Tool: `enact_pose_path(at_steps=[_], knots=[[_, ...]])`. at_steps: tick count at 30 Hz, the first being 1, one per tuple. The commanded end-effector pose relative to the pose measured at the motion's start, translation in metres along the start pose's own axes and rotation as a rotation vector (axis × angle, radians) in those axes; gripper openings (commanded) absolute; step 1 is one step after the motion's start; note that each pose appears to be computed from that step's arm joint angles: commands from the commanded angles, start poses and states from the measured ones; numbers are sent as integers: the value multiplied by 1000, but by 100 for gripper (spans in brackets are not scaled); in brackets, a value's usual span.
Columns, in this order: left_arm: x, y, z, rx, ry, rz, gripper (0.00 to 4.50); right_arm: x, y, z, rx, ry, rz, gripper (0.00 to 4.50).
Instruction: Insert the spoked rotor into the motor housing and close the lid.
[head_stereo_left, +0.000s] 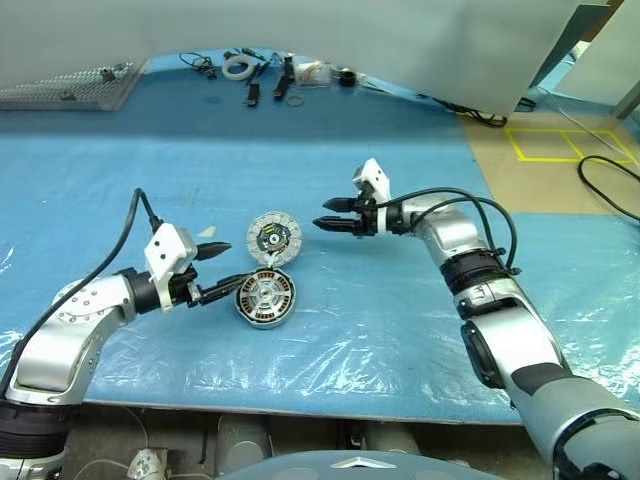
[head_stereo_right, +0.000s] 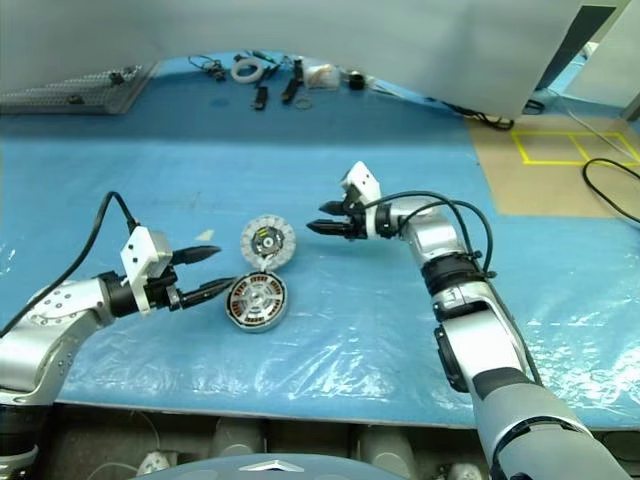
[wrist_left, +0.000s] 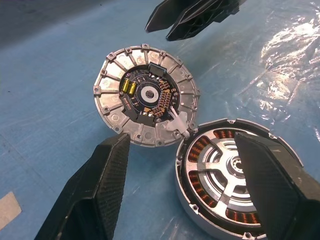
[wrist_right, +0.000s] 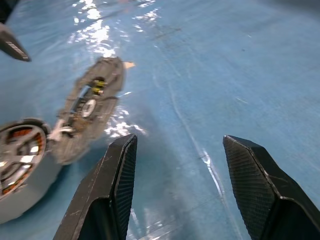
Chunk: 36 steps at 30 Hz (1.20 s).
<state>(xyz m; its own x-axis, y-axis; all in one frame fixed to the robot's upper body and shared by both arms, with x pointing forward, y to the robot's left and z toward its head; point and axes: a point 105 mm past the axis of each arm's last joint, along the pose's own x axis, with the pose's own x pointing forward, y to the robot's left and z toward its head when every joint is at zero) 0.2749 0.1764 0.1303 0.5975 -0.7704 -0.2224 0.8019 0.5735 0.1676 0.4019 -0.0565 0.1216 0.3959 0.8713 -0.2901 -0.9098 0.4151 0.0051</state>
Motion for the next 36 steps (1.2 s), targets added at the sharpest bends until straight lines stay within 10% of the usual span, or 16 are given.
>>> enact_pose_path(at_steps=[1, 7, 16, 36], knots=[[-1, 3, 10, 46, -23, 6, 352, 3, -8, 13, -42, -38, -36, 288], [-4, 3, 10, 46, -13, 5, 352, 20, 0, 6, 4, -27, 1, 288], [-11, 5, 9, 37, 4, 24, 352, 38, 15, 18, 37, -74, 77, 2], [-24, -3, 10, 20, 28, -63, 352, 48, 52, 43, -44, -132, 289, 2]])
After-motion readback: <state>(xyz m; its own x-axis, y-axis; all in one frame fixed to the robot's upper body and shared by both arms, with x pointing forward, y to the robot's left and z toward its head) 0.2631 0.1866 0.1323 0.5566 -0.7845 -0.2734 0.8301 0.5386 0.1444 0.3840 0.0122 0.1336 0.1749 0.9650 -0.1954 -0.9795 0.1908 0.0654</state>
